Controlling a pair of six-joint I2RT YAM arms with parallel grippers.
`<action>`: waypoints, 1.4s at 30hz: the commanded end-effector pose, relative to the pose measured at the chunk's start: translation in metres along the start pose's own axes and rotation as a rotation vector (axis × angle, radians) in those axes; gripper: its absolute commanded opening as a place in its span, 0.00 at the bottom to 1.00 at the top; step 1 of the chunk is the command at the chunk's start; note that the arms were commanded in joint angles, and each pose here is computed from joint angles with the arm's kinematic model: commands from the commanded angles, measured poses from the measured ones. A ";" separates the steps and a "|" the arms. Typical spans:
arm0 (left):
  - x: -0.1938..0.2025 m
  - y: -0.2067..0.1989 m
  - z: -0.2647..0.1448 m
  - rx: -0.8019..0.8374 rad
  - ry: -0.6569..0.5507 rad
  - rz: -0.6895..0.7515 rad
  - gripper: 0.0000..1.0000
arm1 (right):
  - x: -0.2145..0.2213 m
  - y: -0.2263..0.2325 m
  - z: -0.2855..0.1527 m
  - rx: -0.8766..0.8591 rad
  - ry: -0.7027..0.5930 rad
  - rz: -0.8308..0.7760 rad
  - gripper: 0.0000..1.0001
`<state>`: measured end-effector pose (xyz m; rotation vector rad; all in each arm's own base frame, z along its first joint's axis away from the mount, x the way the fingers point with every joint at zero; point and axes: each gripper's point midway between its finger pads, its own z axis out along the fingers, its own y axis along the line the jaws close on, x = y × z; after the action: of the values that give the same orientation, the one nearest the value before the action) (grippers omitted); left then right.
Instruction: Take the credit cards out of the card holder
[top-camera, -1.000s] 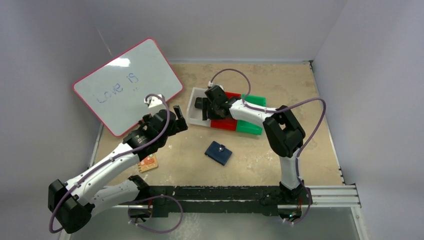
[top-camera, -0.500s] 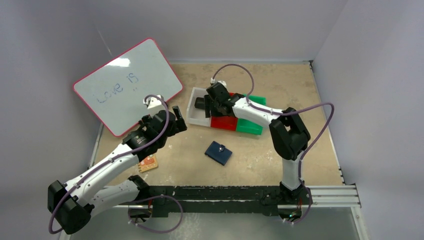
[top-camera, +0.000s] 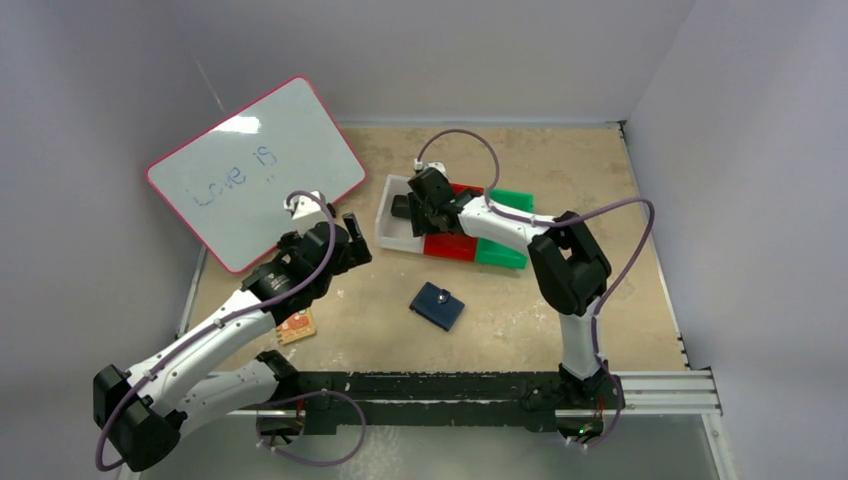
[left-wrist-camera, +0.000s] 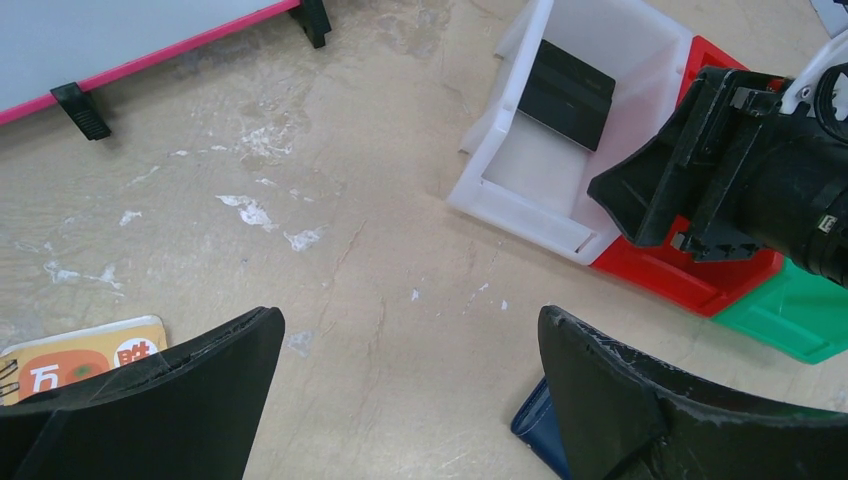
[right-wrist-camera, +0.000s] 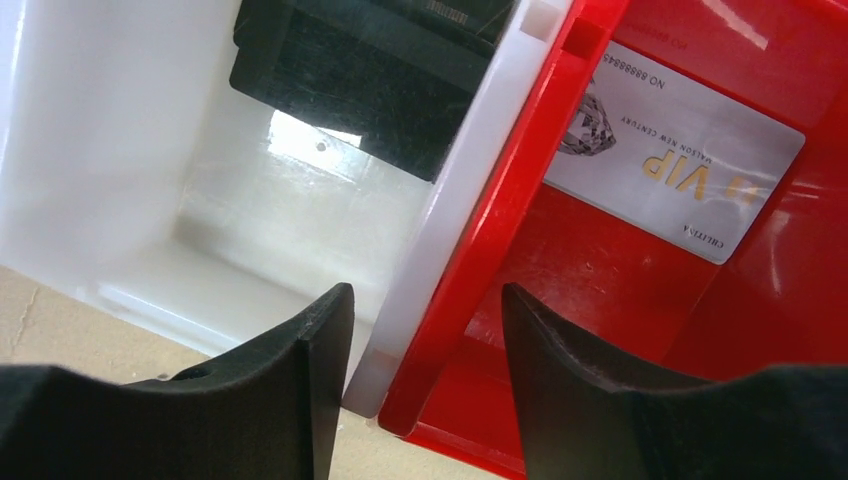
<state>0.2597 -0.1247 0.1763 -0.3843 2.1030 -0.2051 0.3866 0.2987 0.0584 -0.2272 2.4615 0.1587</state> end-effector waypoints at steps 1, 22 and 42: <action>-0.011 0.003 -0.005 -0.006 -0.042 -0.017 1.00 | -0.021 -0.007 -0.014 -0.012 -0.094 -0.110 0.56; -0.019 0.001 -0.007 0.005 -0.076 -0.040 1.00 | 0.013 0.000 -0.117 -0.335 -0.188 -0.038 0.70; -0.016 -0.007 -0.010 0.053 -0.061 -0.081 1.00 | 0.121 0.015 -0.090 -0.440 0.077 -0.093 0.61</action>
<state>0.2600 -0.1241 0.1873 -0.4106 2.0600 -0.2456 0.2283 0.2666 0.0431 -0.4970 2.5027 0.6397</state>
